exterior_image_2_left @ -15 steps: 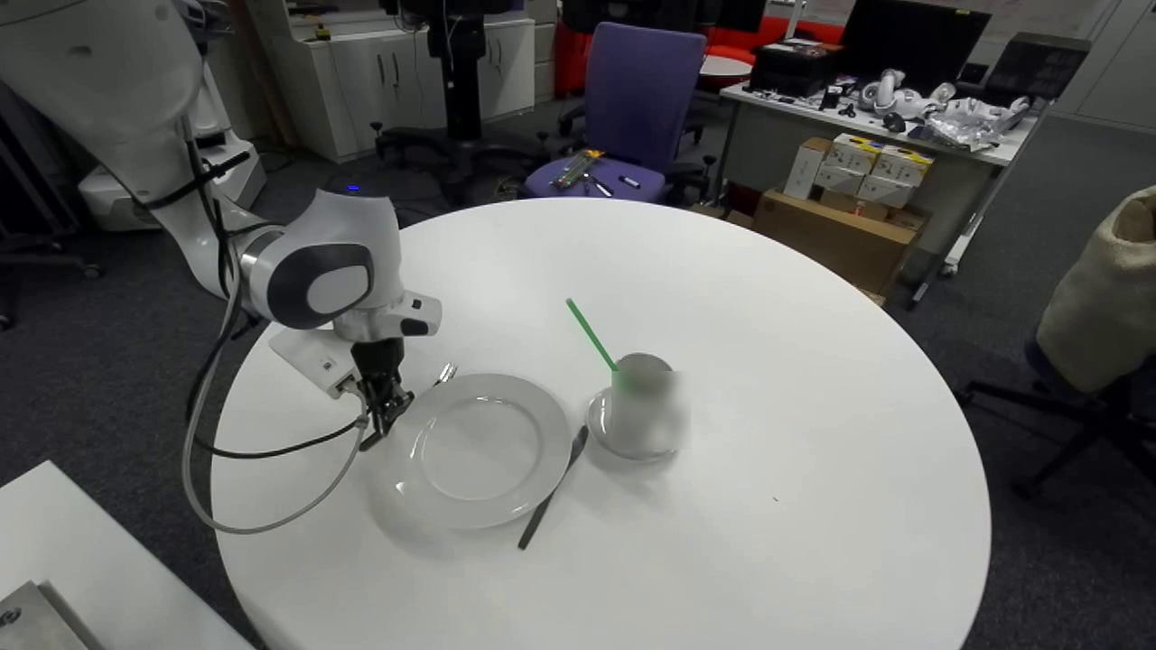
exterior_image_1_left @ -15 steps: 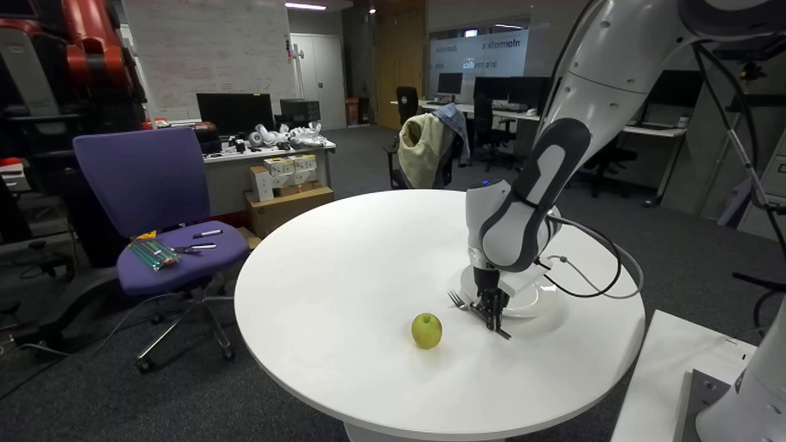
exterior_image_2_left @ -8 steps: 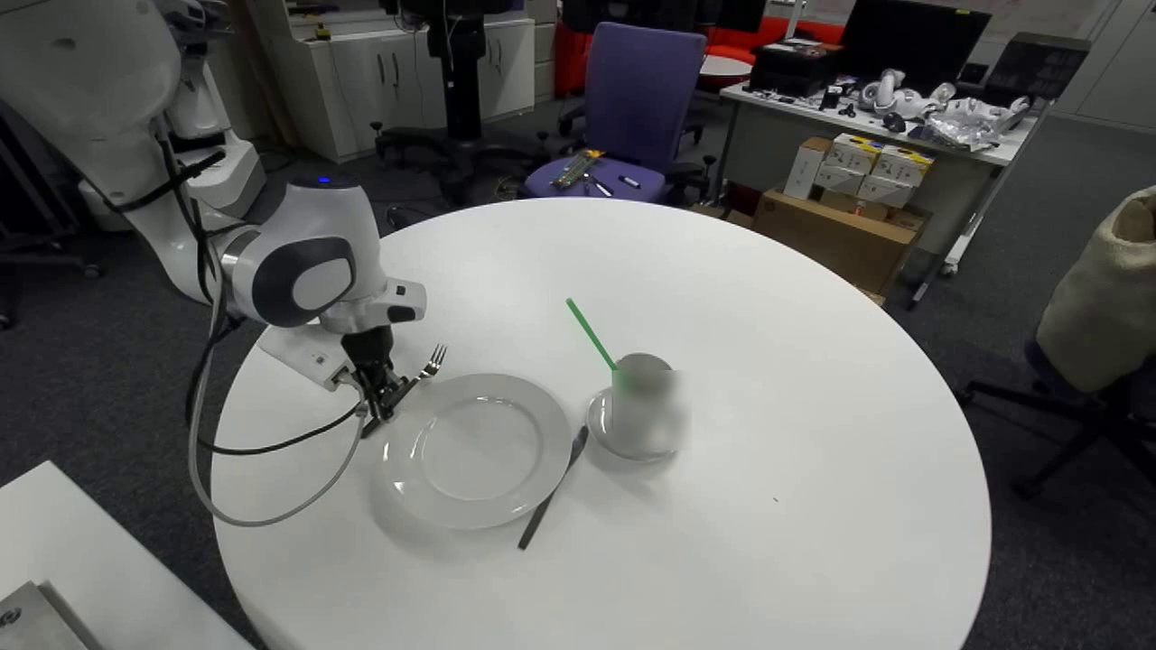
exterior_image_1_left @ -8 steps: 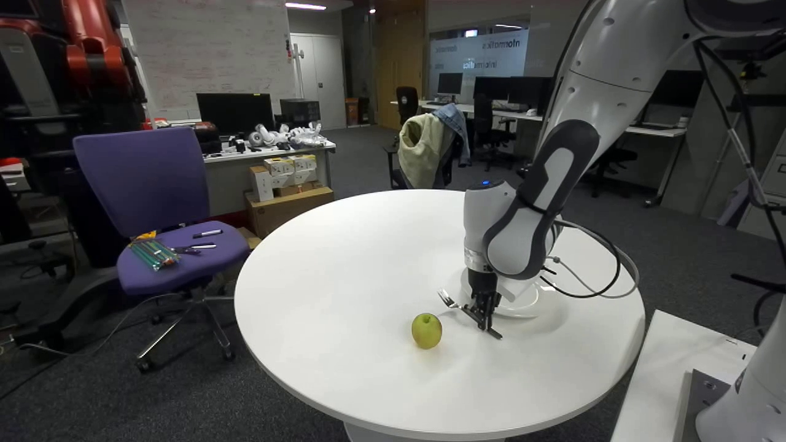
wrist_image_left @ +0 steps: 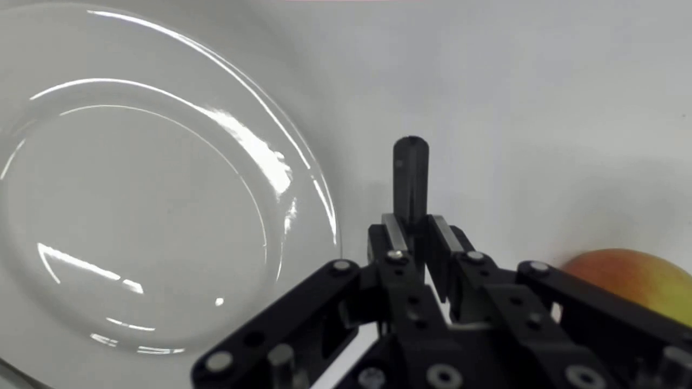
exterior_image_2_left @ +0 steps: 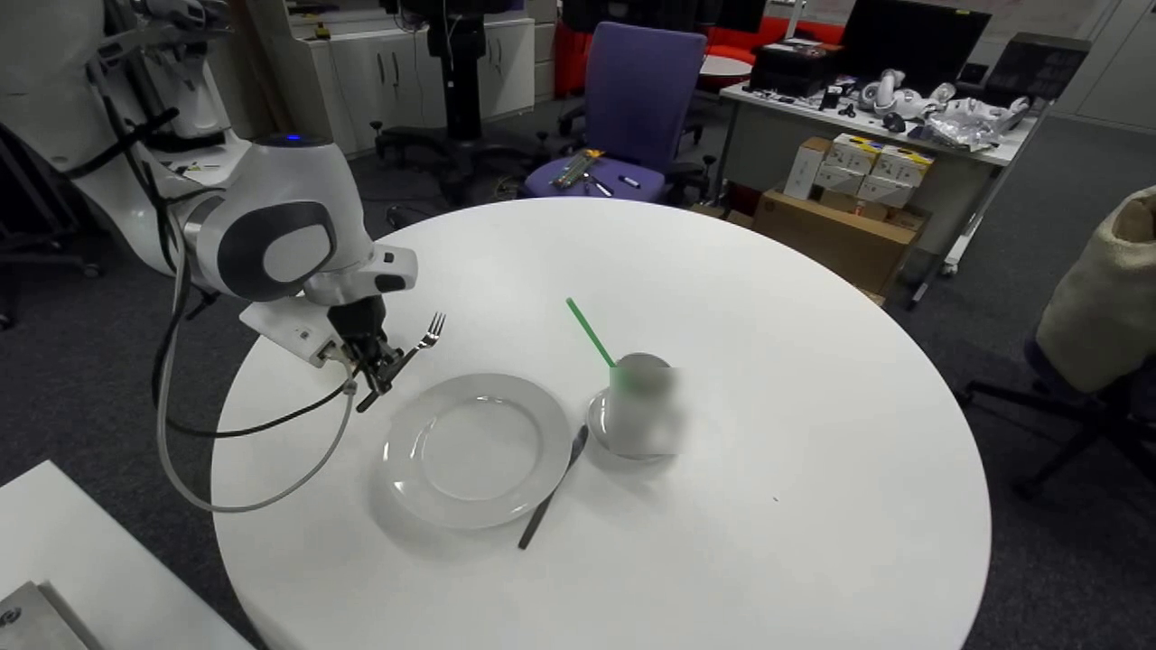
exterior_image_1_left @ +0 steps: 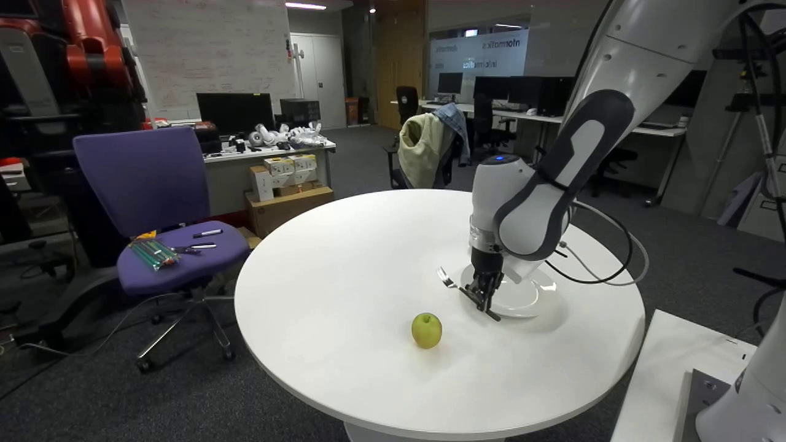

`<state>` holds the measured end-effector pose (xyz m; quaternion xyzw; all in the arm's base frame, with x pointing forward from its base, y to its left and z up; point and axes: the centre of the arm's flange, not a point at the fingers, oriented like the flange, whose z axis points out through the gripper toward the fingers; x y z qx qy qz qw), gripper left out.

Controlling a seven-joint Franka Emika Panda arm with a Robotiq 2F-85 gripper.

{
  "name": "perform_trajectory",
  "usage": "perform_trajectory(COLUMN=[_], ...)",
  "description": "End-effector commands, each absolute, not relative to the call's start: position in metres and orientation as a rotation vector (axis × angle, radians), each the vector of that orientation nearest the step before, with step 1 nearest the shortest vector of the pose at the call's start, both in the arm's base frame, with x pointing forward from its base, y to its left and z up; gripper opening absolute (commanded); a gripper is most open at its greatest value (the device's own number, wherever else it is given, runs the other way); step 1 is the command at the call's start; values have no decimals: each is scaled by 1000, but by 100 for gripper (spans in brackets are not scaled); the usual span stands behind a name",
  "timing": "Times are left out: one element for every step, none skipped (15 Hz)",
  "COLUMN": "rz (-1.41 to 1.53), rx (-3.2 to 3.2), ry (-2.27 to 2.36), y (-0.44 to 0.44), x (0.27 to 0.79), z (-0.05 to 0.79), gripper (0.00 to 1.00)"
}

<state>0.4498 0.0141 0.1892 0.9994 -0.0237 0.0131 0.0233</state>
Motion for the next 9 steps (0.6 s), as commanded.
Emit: perform_trajectory(rz=[75, 64, 59, 33, 19, -6, -29, -52, -66], rx=[3089, 3083, 3073, 3071, 3057, 3045, 3039, 3035, 3031], ry=[-49, -37, -31, -18, -15, -16, -17, -22, -29], y=[-11, -18, -26, -36, -46, -56, -66, -75, -84], x=[437, 438, 441, 445, 447, 450, 451, 452, 453], z=[221, 222, 223, 223, 223, 222, 222, 222, 222], gripper=[4, 4, 4, 4, 4, 4, 4, 4, 4])
